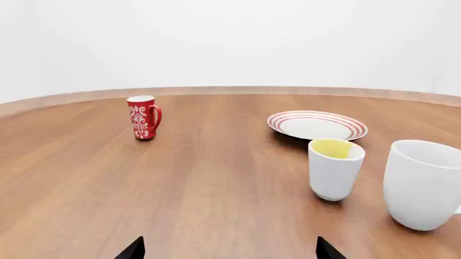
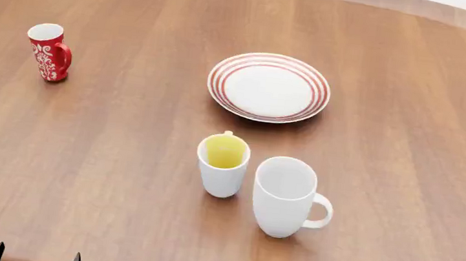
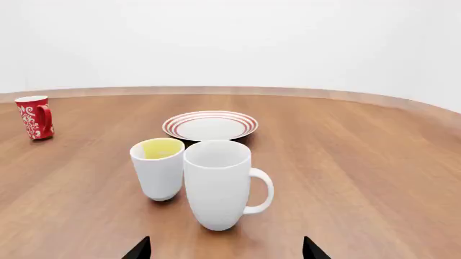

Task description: Pick up the red mug and put it on the plate

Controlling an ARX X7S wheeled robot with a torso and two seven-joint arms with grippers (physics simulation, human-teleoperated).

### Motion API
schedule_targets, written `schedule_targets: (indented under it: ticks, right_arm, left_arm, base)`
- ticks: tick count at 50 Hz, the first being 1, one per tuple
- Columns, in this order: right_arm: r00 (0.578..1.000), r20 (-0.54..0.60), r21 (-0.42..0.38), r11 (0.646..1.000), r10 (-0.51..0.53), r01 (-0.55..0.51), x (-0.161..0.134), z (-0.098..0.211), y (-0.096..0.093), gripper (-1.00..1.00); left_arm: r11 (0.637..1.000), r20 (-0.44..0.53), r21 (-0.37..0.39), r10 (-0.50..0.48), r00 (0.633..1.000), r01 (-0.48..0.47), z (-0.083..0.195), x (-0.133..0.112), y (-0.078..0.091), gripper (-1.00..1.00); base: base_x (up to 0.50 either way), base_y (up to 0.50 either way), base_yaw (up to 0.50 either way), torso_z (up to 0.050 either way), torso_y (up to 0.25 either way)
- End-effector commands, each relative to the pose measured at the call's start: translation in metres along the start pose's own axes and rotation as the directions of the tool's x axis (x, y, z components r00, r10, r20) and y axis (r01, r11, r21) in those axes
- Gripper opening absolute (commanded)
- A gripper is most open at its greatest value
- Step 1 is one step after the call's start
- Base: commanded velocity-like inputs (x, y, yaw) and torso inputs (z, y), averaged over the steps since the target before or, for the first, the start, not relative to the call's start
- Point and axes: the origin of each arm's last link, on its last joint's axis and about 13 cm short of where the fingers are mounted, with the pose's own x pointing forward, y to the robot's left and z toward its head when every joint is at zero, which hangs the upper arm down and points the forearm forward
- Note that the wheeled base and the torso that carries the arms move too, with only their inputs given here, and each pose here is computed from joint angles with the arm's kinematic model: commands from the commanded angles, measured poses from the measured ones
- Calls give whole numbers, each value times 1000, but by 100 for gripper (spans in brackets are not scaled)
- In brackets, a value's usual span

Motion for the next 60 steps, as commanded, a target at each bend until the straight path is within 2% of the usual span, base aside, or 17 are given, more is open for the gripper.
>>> schedule_targets:
  ticks: [1,17,23,25,31,38,41,54,58,60]
  right_arm:
    - [1000,-4,-1,1000,0,0,0,0,0,100]
    - [1000,-12,-8,1000,5,-5,2,1,1,100]
    - [999,-7,-15,999,39,-39,9,30,1,100]
    - [997,-14,15,997,76,-75,19,57,-2,100]
    - [997,16,-2,997,75,-75,30,89,-6,100]
    - [993,82,-27,996,89,-87,30,129,-10,100]
    - [991,96,-29,996,89,-87,32,141,-12,100]
    - [994,101,-53,998,47,-42,39,146,-13,100]
    - [995,96,-40,999,-28,32,49,149,-23,100]
    - [989,103,-20,994,-107,110,57,155,-34,100]
  left_arm:
    - [1000,0,0,0,1000,0,0,0,0,100]
    - [1000,-4,5,2,1000,-2,2,1,0,100]
    - [1000,-6,30,-7,1000,7,27,9,1,100]
    - [999,20,46,-22,1000,21,52,17,1,100]
    - [997,86,74,-34,996,27,94,30,1,100]
    - [997,134,67,-39,990,30,124,35,3,100]
    - [998,139,63,-40,989,31,128,35,4,100]
    - [997,139,63,-40,990,31,125,35,5,100]
    - [998,138,63,-39,990,30,125,35,5,100]
    - [998,138,63,-36,990,28,124,36,6,100]
  base:
    - [0,0,0,0,0]
    - [0,0,0,0,0]
    - [0,0,0,0,0]
    - [0,0,0,0,0]
    - [0,0,0,0,0]
    - [0,0,0,0,0]
    - [0,0,0,0,0]
    - [0,0,0,0,0]
    - [0,0,0,0,0]
    - [0,0,0,0,0]
